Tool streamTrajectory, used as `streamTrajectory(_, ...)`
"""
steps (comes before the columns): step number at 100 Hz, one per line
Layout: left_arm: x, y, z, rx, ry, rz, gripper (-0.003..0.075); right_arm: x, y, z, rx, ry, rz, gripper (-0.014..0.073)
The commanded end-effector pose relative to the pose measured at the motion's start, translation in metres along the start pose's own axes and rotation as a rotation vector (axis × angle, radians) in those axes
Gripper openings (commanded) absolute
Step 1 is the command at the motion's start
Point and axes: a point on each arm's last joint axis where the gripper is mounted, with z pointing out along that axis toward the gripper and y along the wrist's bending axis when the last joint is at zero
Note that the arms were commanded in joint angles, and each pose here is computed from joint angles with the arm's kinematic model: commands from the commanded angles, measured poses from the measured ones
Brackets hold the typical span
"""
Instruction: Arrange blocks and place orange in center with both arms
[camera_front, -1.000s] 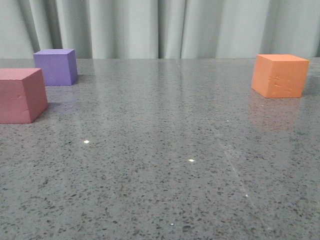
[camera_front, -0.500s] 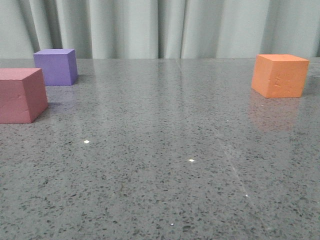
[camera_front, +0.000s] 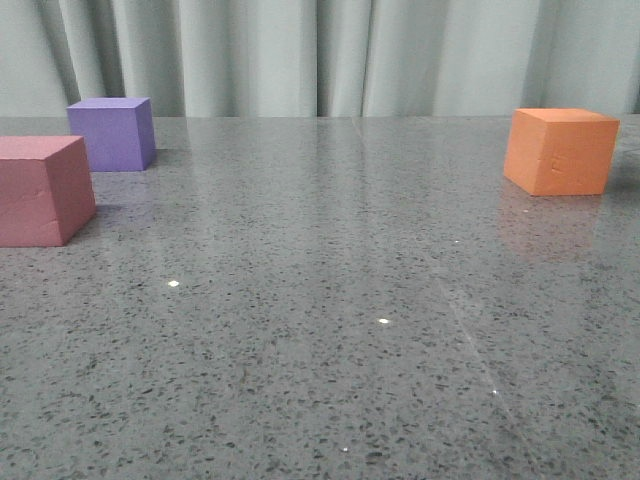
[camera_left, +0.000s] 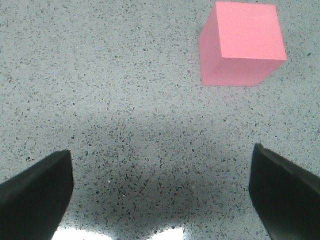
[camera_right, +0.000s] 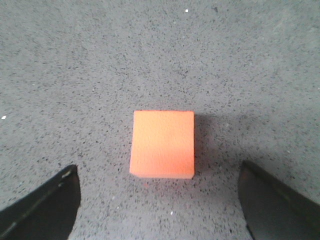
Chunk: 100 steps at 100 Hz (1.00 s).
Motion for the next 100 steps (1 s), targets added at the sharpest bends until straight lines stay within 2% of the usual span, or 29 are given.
streamTrajectory(1,-0.01,-0.003,-0.006,0.021,-0.064,-0.006,0.068,-0.019,0.0,0.001,-0.005,-0.062,-0.016,0.0634)
streamTrajectory(32,-0.01,-0.003,-0.006,0.03,-0.063,-0.012,0.0679,-0.017,-0.001,0.052,0.009,0.054,-0.025,0.0634)
streamTrajectory(86,-0.01,-0.003,-0.006,0.03,-0.063,-0.012,0.068,-0.001,-0.005,0.108,0.024,0.199,-0.036,0.0631)
streamTrajectory(93,-0.01,-0.003,-0.006,0.03,-0.063,-0.012,0.068,0.0,-0.005,0.108,0.024,0.205,-0.036,0.0591)
streamTrajectory(100,-0.01,-0.003,-0.006,0.03,-0.063,-0.012,0.068,0.0,-0.005,0.108,0.024,0.21,-0.036,0.0492)
